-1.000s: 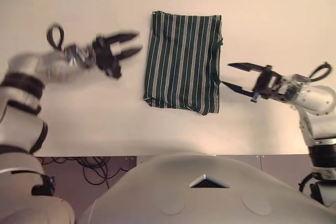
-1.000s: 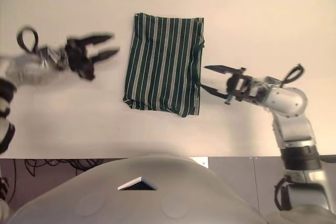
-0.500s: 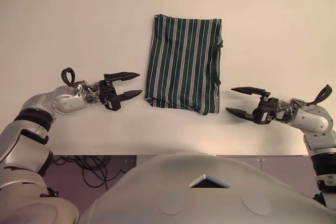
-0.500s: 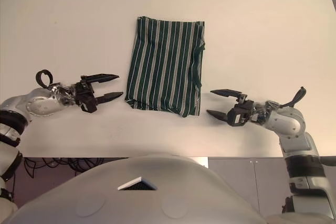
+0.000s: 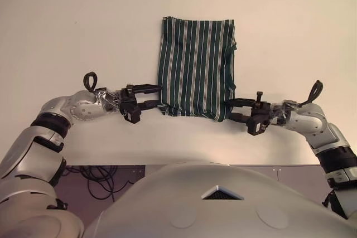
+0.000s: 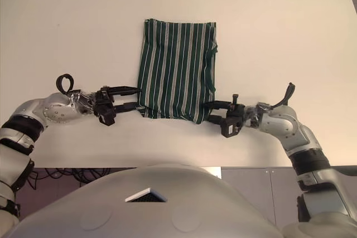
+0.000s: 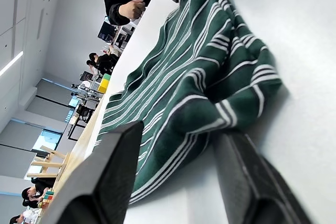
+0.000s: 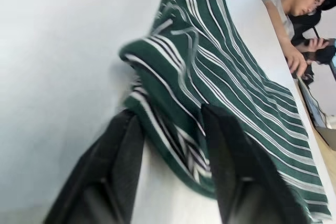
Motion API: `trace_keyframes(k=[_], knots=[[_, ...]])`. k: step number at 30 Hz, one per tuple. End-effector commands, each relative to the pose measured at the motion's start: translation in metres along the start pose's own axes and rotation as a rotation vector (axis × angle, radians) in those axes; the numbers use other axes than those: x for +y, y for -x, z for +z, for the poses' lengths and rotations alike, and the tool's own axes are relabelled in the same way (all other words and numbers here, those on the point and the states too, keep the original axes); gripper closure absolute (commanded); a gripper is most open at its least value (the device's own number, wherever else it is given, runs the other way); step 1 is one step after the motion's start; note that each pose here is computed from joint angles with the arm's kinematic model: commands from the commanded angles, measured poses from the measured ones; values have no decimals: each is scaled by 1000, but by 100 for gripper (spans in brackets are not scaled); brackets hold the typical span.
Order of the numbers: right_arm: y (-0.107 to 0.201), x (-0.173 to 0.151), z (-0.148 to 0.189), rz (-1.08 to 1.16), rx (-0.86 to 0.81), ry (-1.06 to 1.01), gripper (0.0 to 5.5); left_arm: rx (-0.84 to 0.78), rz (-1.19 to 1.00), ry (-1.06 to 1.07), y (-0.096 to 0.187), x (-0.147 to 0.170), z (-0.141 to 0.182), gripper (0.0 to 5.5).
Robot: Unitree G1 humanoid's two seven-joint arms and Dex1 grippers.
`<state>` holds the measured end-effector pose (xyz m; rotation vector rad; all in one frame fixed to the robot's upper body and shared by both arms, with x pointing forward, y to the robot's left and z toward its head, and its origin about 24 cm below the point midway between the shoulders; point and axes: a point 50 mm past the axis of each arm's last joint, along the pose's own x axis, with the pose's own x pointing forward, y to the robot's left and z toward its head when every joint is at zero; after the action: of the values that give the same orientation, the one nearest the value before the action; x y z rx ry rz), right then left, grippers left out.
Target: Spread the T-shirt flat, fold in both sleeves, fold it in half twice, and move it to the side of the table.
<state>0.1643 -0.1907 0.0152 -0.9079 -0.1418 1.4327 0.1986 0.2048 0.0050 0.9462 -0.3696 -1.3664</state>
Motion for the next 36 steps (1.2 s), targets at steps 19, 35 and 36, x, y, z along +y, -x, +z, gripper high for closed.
trace_keyframes(k=[19, 35, 36], knots=[[-6, 15, -4, 108, 47, -99, 550, 27, -445, 76, -1, -60, 11, 478], [29, 1, 28, 71, -188, -654, 550, -91, -464, 757, 13, -9, 64, 549], [33, 1, 30, 78, -210, -692, 550, -120, -486, 818, 14, -5, 70, 549]])
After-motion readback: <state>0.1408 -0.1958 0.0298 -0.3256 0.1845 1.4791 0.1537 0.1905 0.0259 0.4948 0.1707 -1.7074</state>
